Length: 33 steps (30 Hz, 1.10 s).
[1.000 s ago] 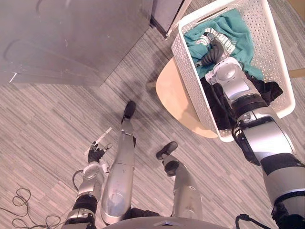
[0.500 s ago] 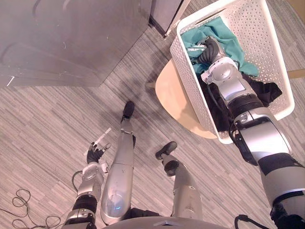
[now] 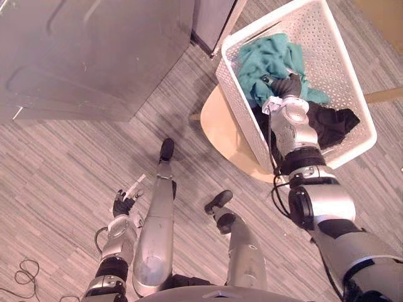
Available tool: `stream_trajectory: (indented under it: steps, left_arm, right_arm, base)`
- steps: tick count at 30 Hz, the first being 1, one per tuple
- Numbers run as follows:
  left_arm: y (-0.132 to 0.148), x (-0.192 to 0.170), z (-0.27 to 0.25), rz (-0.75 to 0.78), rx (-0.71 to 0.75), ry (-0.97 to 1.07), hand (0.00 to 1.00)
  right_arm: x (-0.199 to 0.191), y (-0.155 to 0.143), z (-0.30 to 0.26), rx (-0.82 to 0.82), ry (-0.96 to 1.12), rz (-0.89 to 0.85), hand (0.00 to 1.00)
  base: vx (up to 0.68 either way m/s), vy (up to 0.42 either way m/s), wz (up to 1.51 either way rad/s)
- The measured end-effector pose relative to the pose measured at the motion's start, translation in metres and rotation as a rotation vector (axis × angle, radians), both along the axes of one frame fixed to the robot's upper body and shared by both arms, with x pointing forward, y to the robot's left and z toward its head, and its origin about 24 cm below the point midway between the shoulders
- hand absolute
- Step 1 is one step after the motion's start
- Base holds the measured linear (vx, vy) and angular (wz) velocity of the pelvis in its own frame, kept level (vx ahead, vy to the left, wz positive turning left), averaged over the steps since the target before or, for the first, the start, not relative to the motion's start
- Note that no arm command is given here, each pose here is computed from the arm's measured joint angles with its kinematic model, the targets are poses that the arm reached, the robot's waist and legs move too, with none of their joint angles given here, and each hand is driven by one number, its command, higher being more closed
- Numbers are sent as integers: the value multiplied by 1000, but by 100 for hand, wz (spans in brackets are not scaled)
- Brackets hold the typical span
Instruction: Pick up the laundry basket with both hands and put the clothes into the washing machine.
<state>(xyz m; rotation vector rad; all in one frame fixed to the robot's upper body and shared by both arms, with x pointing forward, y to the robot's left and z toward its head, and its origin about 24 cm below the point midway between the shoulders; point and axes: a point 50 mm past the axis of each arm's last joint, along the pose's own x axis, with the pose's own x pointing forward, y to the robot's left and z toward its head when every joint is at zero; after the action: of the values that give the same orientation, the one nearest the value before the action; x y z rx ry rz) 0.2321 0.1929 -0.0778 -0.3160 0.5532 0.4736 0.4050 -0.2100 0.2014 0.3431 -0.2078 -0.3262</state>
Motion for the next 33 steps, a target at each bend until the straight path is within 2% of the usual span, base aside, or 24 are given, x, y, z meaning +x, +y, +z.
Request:
stream_trajectory:
  steps: [1, 6, 8, 15, 21, 26, 33]
  left_arm:
    - [0, -1, -1, 3, 0, 5, 0]
    - [1, -4, -4, 8, -6, 26, 0]
    - [1, -5, -6, 10, -9, 34, 0]
    - [-1, -22, -17, 27, -83, 69, 0]
    - [-6, -25, -6, -21, -83, 8, 0]
    - [-3, -21, 25, -25, -58, -147, 0]
    - [6, -13, 63, 11, -17, -312, 0]
  right_arm:
    - [-2, -2, -1, 99, -27, -13, 100]
    - [-8, -7, 8, 373, -138, -35, 100]
    - [-11, -3, 17, 410, -195, -15, 100]
    - [-31, -4, 31, 412, -341, 7, 100]
    - [-60, -4, 3, 411, -369, 0, 100]
    - [-85, 7, -57, 406, -244, 45, 100]
    - [-100, 17, -88, 398, -167, 159, 100]
  base:
    - [-11, -13, -3]
    - [-2, -13, 2]
    - [3, -12, 4]
    - [18, -14, 19]
    - [31, -10, 23]
    - [40, -26, 3]
    - [30, -44, -42]
